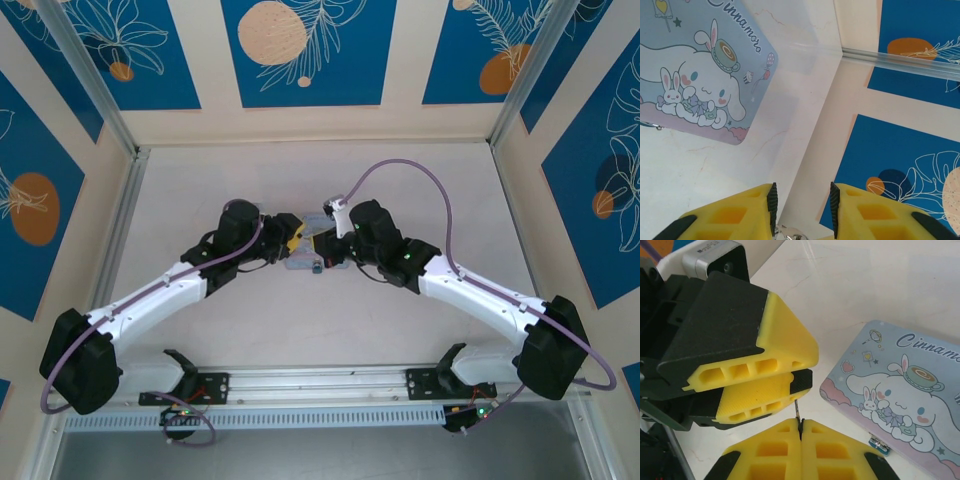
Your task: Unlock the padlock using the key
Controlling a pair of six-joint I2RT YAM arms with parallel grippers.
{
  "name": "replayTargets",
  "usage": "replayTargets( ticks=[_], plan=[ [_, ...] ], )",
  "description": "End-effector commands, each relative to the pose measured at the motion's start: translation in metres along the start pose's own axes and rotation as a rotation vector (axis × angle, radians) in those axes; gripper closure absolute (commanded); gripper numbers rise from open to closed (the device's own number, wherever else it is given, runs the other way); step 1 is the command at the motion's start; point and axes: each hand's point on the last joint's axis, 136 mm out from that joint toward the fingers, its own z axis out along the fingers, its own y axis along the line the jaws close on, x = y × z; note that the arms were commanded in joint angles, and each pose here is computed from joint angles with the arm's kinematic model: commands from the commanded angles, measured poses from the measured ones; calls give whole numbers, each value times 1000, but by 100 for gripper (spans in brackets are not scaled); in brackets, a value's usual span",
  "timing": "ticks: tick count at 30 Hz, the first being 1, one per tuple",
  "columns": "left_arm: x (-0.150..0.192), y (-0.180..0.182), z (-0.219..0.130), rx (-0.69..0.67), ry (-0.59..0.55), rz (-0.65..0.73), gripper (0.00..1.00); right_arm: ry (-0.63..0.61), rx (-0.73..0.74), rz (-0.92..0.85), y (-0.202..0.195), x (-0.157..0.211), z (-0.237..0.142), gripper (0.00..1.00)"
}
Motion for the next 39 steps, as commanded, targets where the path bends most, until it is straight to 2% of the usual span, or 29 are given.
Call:
replayTargets(
  ticks=[1, 14, 26, 31, 32, 33, 35, 37, 39],
  plan=[
    [3, 1, 3, -3, -2, 0, 66, -33, 49, -54, -1, -12, -1, 100],
    [12, 4, 13, -8, 31, 5, 70, -41, 49, -77, 3, -16, 1, 100],
    [13, 3, 13, -7, 32, 11, 86, -29, 65, -107, 3, -9, 4, 100],
    [13, 4, 14, -7, 37, 18, 100, -26, 64, -100, 3, -9, 5, 100],
    [13, 4, 14, -8, 37, 25, 100, -24, 67, -91, 2, -8, 4, 100],
    [13, 5, 14, -11, 35, 32, 100, -24, 68, -78, 1, -9, 4, 95],
    [10, 7, 15, -19, 24, 74, 100, -27, 75, -32, -4, -10, -1, 71],
    [3, 9, 15, -38, 9, 160, 100, -42, 69, 30, -11, -13, -10, 59],
    [-2, 3, 15, -28, -5, 289, 100, -61, 57, 110, -19, -16, -22, 52]
  ],
)
